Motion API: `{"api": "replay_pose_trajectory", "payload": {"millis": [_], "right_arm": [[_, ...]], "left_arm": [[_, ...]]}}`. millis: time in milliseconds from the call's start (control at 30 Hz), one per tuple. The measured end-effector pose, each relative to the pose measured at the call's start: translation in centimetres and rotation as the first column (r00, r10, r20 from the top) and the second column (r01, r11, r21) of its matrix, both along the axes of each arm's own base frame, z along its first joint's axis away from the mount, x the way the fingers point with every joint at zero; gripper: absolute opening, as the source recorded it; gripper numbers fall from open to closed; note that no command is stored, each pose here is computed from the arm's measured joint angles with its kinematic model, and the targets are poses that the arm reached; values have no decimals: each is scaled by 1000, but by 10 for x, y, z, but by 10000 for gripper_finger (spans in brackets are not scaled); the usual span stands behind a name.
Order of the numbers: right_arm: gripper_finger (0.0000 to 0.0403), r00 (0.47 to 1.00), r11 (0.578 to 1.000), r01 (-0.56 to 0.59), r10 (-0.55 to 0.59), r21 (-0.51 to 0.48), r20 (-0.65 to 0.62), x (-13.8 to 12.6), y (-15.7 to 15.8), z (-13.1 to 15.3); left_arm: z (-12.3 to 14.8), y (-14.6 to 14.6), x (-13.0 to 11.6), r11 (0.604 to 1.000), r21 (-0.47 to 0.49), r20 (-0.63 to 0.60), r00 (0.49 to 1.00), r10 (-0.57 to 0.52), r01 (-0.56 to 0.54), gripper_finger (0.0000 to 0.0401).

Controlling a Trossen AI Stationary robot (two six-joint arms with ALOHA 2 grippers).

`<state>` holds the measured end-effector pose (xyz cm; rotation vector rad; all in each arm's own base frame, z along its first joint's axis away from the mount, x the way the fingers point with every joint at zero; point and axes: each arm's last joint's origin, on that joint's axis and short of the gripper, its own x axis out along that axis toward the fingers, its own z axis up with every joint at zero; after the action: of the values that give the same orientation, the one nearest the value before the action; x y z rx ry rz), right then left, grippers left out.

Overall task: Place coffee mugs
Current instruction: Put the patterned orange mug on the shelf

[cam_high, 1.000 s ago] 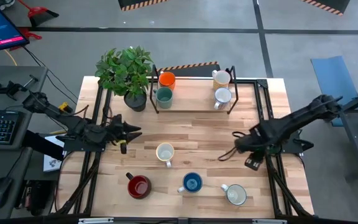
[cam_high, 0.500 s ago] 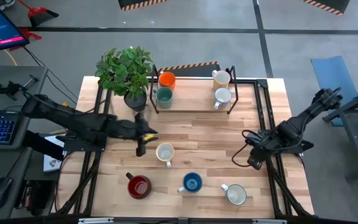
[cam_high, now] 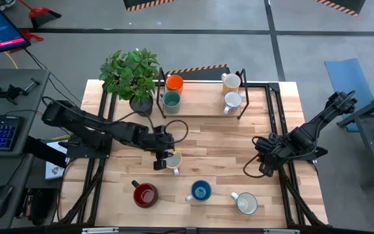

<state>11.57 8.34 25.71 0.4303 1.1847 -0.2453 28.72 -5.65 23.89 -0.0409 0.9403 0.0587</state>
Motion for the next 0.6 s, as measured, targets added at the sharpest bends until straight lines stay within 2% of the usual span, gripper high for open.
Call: {"api": "replay_pose_trajectory", "payload": {"millis": [200, 600], "right_arm": [[73, 1000, 1000, -16, 16, -8, 0, 0, 0, 0], [73, 1000, 1000, -24, 24, -13, 3, 0, 0, 0]], "left_arm": [[-16, -2, 7, 1000, 6, -58, 998, -2, 3, 110], [-28, -2, 14, 1000, 18, -85, 996, 4, -2, 110]]}}
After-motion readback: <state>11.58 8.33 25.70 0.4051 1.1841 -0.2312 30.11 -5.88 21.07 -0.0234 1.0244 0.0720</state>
